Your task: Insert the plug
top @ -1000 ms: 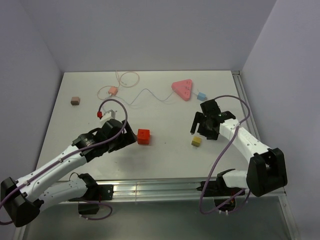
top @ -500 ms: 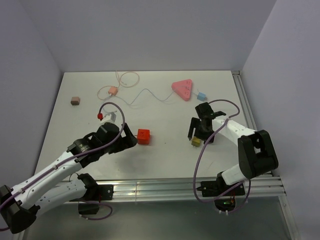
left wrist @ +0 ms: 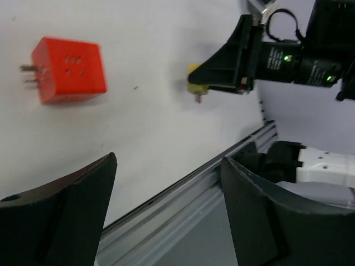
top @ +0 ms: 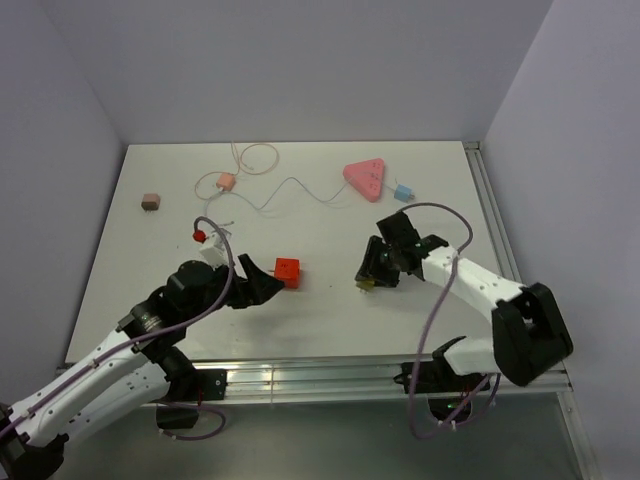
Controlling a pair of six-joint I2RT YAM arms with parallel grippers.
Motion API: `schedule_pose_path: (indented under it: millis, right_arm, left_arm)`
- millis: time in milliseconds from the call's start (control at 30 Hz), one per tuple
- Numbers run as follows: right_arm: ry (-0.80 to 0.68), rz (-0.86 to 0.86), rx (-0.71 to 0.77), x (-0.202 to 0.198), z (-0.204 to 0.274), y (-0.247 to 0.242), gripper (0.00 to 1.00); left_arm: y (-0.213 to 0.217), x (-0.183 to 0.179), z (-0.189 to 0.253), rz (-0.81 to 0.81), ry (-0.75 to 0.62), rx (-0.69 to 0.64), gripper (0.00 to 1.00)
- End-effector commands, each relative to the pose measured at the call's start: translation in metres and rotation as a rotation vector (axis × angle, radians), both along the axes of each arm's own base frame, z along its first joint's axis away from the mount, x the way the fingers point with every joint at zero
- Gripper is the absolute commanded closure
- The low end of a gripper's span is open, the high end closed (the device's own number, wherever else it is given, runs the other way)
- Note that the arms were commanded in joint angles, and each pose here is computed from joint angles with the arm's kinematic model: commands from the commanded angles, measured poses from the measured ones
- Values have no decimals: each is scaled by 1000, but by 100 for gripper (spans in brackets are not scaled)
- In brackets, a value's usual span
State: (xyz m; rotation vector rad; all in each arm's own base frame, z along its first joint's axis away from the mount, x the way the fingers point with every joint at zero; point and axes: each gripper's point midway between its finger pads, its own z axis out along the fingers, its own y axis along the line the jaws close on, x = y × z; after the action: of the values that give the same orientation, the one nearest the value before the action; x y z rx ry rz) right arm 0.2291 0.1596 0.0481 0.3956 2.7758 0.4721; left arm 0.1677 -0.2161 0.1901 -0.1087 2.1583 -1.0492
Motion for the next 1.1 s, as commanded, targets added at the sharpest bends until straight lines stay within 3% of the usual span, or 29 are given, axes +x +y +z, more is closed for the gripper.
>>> schedule_pose_path:
  millis: [0,133,233,600,900,1067]
  right_arm:
    - [-169,-29,362,3,89,84,100]
    - [-181,-256,626,-10,156,128,97]
    - [-211,-367,717,-23,191,150,99]
    - [-192,-447,783,-29,222,199,100]
    - [-207,-422,797,-29,241,209,97]
    - [-211,-389,802,-35,248,218,97]
  left_arm:
    - [-12,-4,60,-81,-237,-191,19]
    - [0,2,82,-23,-381,-245,19]
    - [8,11,87,27,-441,-210,18]
    - [2,0,109,-45,-572,-291,21]
    - [-5,0,90,-75,-510,-261,24]
    - [-4,9,85,-33,-463,-231,30]
